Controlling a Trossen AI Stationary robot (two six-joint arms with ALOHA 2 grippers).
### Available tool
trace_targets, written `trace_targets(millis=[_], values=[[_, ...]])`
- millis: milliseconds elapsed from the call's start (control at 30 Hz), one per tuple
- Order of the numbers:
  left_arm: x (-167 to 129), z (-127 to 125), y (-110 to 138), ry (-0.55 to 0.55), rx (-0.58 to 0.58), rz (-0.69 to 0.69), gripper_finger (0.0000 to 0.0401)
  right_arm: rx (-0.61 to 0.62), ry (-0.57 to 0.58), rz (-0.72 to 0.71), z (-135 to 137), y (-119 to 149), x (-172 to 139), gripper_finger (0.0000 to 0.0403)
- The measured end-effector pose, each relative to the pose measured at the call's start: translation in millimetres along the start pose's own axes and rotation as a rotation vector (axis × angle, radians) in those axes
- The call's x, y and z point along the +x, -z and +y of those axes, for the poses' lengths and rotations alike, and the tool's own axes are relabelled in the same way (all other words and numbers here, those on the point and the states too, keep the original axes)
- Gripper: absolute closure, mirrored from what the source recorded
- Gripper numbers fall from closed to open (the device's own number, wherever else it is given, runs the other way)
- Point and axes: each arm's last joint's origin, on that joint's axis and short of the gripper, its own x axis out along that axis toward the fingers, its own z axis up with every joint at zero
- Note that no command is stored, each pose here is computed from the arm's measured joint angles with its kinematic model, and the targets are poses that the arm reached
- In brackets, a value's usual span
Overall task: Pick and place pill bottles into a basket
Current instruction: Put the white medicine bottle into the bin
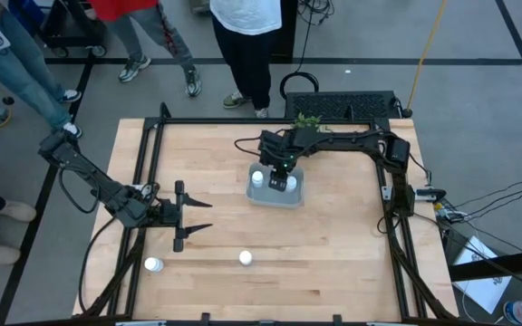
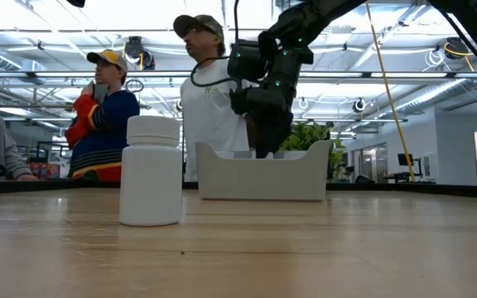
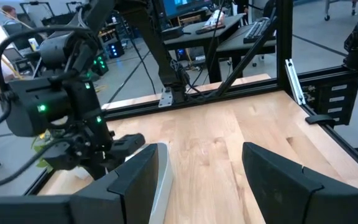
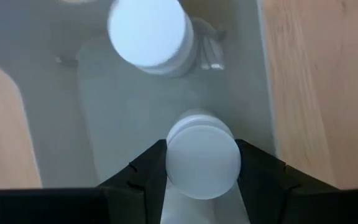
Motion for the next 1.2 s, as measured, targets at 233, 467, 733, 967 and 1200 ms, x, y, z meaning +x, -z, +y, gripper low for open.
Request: trace_targets(millis=[233,467,733,967,1200], values=[[0,0,0,0.0,0.001,0.0,0.0162,-0.006,-0.002,-0.013,-3,2,5,0.0252],[0,0,0,0.0,0.001,0.0,0.0162,-0.007,-0.046,-0.016,-2,2,5,0.0211],[0,0,0,0.0,0.001,0.0,0.0162,-0.013,-0.047,-0.004,-2,4,8,0.0192],[0,0,0,0.0,0.002,0.0,0.0162,-0.026,-0.047,0.001,-1,5,5,0.0198],[0,0,0,0.0,0.007,0.001,0.0162,-0.038,-0.045,-0.041,2,4,-12,0.0188]])
